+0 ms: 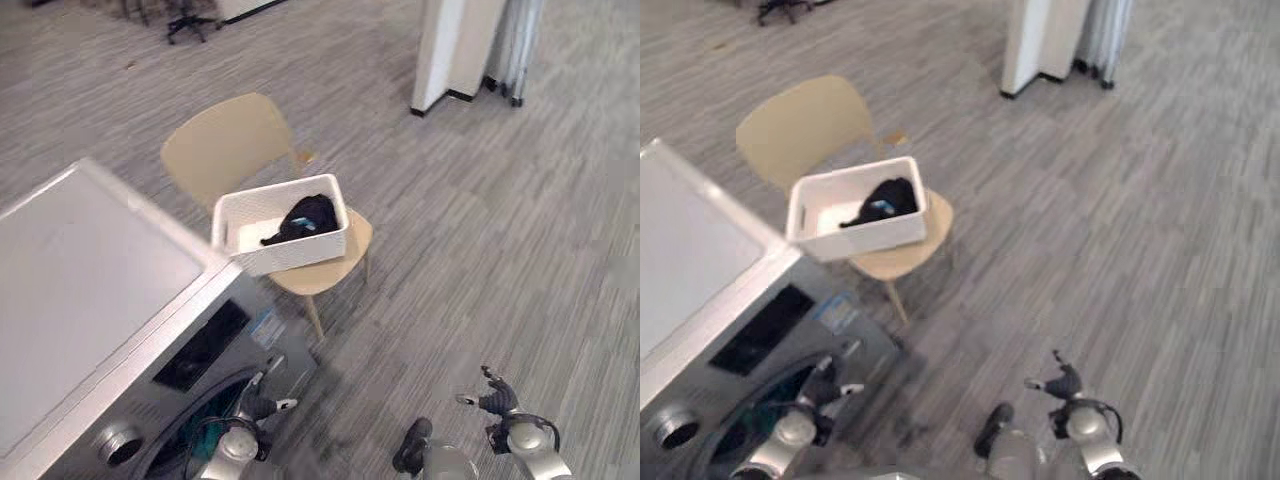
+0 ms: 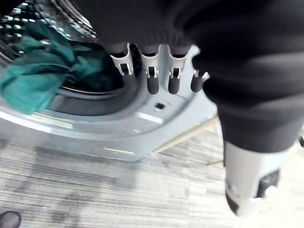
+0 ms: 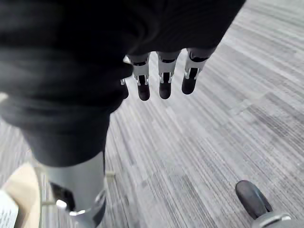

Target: Grab the laundry basket,head to the washer,open it,put in the laundry and shut it.

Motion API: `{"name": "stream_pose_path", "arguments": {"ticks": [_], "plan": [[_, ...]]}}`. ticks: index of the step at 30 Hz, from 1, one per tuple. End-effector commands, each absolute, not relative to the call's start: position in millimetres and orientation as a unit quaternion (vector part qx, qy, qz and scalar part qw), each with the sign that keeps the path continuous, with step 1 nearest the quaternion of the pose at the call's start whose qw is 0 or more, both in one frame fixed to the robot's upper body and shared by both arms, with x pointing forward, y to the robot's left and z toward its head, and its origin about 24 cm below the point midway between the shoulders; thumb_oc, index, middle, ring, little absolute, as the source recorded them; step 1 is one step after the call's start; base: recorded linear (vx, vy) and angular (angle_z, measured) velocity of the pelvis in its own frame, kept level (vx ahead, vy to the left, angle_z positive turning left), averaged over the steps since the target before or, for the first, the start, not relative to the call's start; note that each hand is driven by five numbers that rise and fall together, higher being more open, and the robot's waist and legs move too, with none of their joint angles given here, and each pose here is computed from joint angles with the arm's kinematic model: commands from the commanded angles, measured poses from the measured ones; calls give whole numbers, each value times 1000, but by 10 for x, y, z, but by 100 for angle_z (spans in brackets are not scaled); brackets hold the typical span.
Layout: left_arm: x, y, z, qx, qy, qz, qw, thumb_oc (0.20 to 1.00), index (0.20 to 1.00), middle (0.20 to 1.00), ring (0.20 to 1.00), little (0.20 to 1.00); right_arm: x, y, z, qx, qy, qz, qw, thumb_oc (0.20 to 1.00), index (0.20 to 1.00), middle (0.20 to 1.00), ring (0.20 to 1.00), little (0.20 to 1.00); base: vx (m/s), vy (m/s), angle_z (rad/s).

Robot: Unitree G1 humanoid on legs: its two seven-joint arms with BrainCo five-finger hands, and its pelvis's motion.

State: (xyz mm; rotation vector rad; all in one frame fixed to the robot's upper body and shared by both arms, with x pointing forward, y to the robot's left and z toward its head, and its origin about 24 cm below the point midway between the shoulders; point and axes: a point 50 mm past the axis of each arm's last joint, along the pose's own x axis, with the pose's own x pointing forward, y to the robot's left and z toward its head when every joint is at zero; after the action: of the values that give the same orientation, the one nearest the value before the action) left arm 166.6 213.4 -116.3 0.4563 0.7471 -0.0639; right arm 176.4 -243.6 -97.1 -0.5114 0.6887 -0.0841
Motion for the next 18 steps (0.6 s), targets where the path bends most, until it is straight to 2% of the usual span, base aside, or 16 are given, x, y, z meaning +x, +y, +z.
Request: {"name": "stream_pose_path", "arguments": {"ticks": [1,6,12,18], "plan": [[1786,1998,-1068,220,316,-47,922,1000,1000,1000,1000,1000,1924,-2451,-770,-259,272,-43,926,1000,1000,1000,1000,1000,220,-313,-122],[1758,1898,-1072,197,312,-50,928,1000,1000,1000,1000,1000,2012,-2442,-736,-275,262,-31,924,1000,1000,1000,1000,1000,280,-86,-128],[1745,1972,-1048,204,311,-46,927,1000,1000,1000,1000,1000,1959,-2438,-791,-277,276,-39,920,1000,1000,1000,1000,1000,382,63,8],[1769,2321,-947,230,307,-7,923,1000,1000,1000,1000,1000,2036,-2182,-857,-254,278,-4,926,1000,1000,1000,1000,1000,313,113,55]]}}
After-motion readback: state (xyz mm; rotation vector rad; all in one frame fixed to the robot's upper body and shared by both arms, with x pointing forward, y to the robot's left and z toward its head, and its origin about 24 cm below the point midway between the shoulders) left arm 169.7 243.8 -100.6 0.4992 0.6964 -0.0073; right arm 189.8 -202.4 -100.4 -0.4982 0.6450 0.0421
